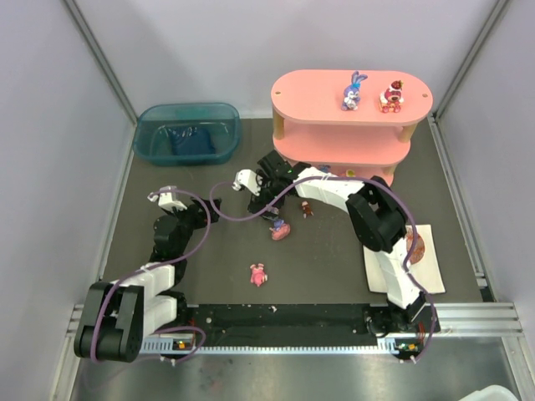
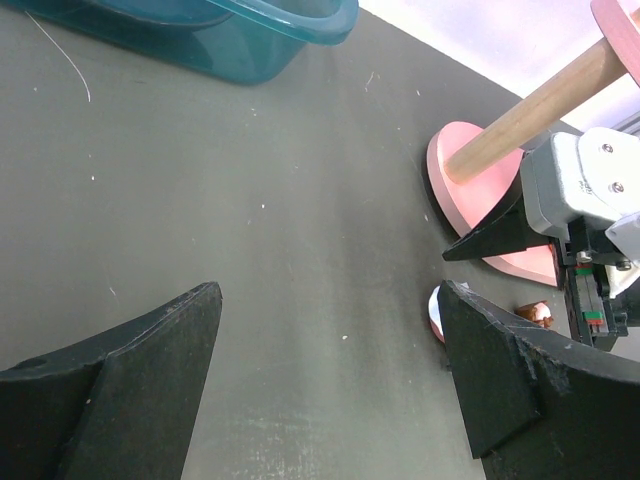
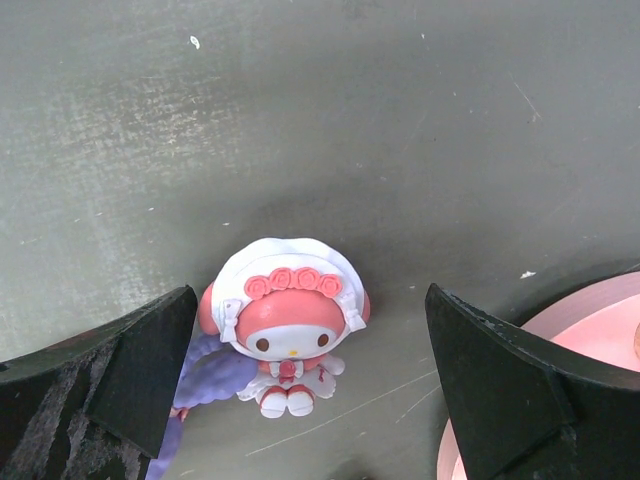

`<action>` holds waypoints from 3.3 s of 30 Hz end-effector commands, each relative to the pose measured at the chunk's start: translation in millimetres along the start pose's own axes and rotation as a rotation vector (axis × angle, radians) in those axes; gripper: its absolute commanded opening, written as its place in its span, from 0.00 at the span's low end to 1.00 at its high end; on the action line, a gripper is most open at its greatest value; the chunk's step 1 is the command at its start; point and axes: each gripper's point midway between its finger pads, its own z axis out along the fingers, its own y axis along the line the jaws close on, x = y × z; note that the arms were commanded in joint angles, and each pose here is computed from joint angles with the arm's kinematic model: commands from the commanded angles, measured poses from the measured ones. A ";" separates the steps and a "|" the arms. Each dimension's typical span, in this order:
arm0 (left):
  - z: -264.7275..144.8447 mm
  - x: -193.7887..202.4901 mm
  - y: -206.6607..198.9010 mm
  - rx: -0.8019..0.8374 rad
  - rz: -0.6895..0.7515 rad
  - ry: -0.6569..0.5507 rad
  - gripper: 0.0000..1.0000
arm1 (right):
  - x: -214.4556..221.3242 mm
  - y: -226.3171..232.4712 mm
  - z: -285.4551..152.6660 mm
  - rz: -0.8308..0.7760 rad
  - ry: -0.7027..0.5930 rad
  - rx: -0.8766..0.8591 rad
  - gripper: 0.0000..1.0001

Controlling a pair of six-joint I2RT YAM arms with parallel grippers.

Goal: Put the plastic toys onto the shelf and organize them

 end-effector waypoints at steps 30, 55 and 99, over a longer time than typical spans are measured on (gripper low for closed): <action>3.5 -22.5 -11.2 0.029 0.003 -0.072 0.95 | -14.8 -3.6 11.0 0.021 0.001 0.001 0.52; -20.3 -41.4 34.2 -0.233 -0.055 -0.217 0.95 | -136.1 -21.3 -105.4 0.306 -0.246 0.306 0.00; -15.3 -37.5 35.2 -0.239 -0.068 -0.191 0.95 | -216.8 -83.3 -450.3 0.532 -0.966 1.503 0.00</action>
